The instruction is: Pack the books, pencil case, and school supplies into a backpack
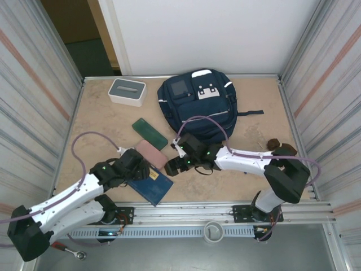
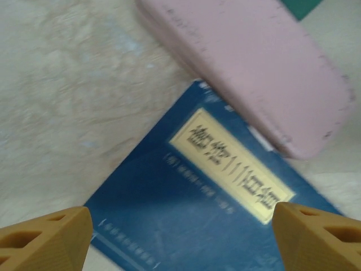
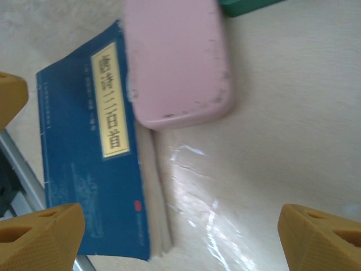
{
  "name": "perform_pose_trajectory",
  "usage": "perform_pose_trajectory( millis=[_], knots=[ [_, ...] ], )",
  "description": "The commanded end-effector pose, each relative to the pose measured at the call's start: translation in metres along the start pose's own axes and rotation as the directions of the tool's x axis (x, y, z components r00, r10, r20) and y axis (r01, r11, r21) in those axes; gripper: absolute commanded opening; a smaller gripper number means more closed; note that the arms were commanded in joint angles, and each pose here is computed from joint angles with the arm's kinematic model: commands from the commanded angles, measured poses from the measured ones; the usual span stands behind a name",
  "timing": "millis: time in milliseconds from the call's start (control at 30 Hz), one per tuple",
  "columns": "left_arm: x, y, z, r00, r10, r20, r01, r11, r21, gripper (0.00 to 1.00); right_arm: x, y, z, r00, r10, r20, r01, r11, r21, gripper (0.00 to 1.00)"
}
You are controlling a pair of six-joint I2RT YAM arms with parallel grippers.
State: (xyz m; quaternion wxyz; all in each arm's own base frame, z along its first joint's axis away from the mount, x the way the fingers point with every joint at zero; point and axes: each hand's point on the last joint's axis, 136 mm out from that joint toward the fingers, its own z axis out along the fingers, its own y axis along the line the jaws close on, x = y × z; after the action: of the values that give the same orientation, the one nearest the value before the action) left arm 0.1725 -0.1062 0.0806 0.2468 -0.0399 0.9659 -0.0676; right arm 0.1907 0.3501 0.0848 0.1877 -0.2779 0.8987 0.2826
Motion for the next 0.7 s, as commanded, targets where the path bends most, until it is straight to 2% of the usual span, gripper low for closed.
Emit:
perform_pose_trajectory(
  millis=[0,167,400,667],
  knots=[
    [0.022,0.036,0.001,0.998,-0.048,-0.047,0.041,0.990,-0.132,0.84,0.000,0.016,0.006,0.999,-0.049,-0.020,0.049,0.998,-0.039,0.87],
    [0.044,0.039,0.007,0.988,-0.100,-0.119,0.084,0.988,-0.129,0.85,0.005,0.027,0.021,0.997,-0.052,-0.065,0.047,0.996,-0.074,0.87],
    [0.052,0.042,0.009,0.984,-0.129,-0.124,0.115,0.987,-0.115,0.84,0.006,0.039,0.048,0.988,-0.092,-0.127,0.084,0.994,-0.066,0.84],
    [0.061,0.038,0.009,0.984,-0.106,-0.141,0.095,0.992,-0.088,0.78,0.007,0.038,0.059,0.983,-0.084,-0.164,0.080,0.996,-0.035,0.80]
  ],
)
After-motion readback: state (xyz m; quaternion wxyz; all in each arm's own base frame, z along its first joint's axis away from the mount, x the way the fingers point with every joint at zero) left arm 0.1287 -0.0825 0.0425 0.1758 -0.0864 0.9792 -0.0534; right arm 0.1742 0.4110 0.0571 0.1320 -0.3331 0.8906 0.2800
